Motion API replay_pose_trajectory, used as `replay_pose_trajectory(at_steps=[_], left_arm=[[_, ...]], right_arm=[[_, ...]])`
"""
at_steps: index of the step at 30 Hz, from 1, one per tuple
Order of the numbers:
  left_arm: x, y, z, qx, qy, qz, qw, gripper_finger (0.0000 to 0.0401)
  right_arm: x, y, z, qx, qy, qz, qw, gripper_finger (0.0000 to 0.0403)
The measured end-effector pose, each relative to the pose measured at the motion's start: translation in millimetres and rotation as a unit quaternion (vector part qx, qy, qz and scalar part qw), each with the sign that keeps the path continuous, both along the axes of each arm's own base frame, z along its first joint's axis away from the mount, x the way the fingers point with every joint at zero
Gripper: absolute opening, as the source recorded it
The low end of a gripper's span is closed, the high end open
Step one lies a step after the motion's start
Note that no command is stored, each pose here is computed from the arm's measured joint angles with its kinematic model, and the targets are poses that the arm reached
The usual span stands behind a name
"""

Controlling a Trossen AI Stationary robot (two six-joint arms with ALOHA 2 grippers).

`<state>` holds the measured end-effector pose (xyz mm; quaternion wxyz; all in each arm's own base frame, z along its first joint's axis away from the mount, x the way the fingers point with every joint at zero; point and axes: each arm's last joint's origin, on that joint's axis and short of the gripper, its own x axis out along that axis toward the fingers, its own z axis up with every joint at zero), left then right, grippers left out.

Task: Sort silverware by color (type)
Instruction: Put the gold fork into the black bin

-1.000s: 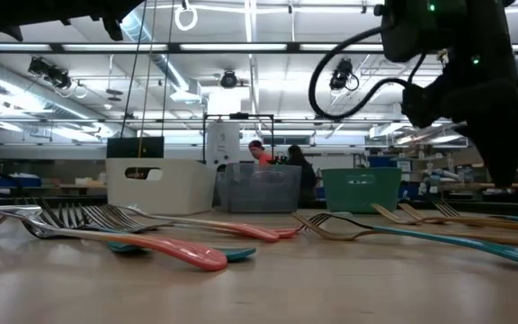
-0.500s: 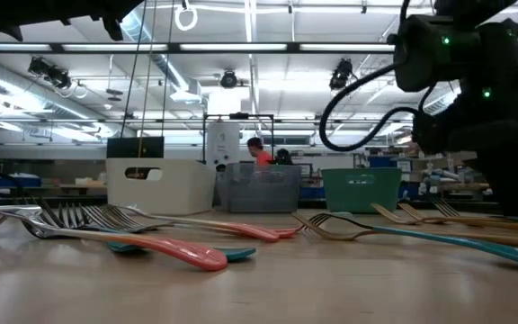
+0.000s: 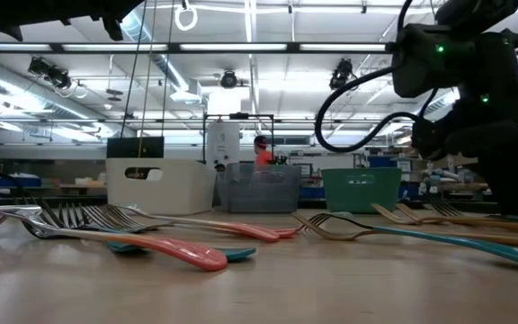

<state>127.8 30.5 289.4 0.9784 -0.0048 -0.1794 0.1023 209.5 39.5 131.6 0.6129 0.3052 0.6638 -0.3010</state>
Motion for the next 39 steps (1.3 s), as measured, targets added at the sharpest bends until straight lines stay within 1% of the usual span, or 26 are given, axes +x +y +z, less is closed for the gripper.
replay_pose_trajectory(at_steps=[1, 3, 6, 8, 11, 14, 16, 20, 22, 25, 28, 32, 39], left_arm=[[0, 0, 0, 0.0, 0.0, 0.0, 1.0, 0.007], [0, 0, 0, 0.0, 0.0, 0.0, 1.0, 0.007], [0, 0, 0, 0.0, 0.001, 0.0, 1.0, 0.007], [0, 0, 0, 0.0, 0.001, 0.0, 1.0, 0.007], [0, 0, 0, -0.001, 0.001, 0.0, 1.0, 0.007], [0, 0, 0, -0.003, 0.001, 0.007, 1.0, 0.007], [0, 1, 0, -0.006, 0.001, 0.015, 1.0, 0.007], [0, 1, -1, -0.009, 0.004, 0.021, 1.0, 0.007], [0, 1, -1, -0.009, 0.003, 0.021, 1.0, 0.007], [0, 1, -1, -0.009, 0.004, 0.021, 1.0, 0.007], [0, 1, -1, -0.009, 0.004, 0.021, 1.0, 0.007], [0, 1, -2, -0.009, 0.006, 0.022, 1.0, 0.007], [0, 1, -2, -0.01, 0.007, 0.022, 1.0, 0.007]], right_arm=[[0, -1, 0, 0.001, 0.001, 0.004, 1.0, 0.0018], [0, -4, 1, 0.004, 0.003, 0.006, 1.0, 0.0016], [-2, -9, 4, 0.005, 0.003, -0.002, 1.0, 0.0023], [-4, -14, 10, -0.009, 0.007, -0.005, 1.0, 0.0026], [2, -18, 25, -0.008, -0.031, -0.006, 0.999, 0.0024], [2, -23, 39, -0.011, -0.048, -0.009, 0.999, 0.0022], [9, -26, 54, -0.011, -0.091, -0.01, 0.996, 0.0022], [17, -33, 78, -0.017, -0.142, -0.004, 0.99, 0.0023], [24, -37, 91, -0.027, -0.182, 0.001, 0.983, 0.0023], [35, -43, 101, -0.04, -0.226, 0.01, 0.973, 0.0023], [51, -49, 109, -0.049, -0.284, 0.02, 0.957, 0.0023], [67, -57, 111, -0.049, -0.346, 0.03, 0.937, 0.0024], [92, -77, 107, -0.048, -0.421, 0.038, 0.905, 0.0024]])
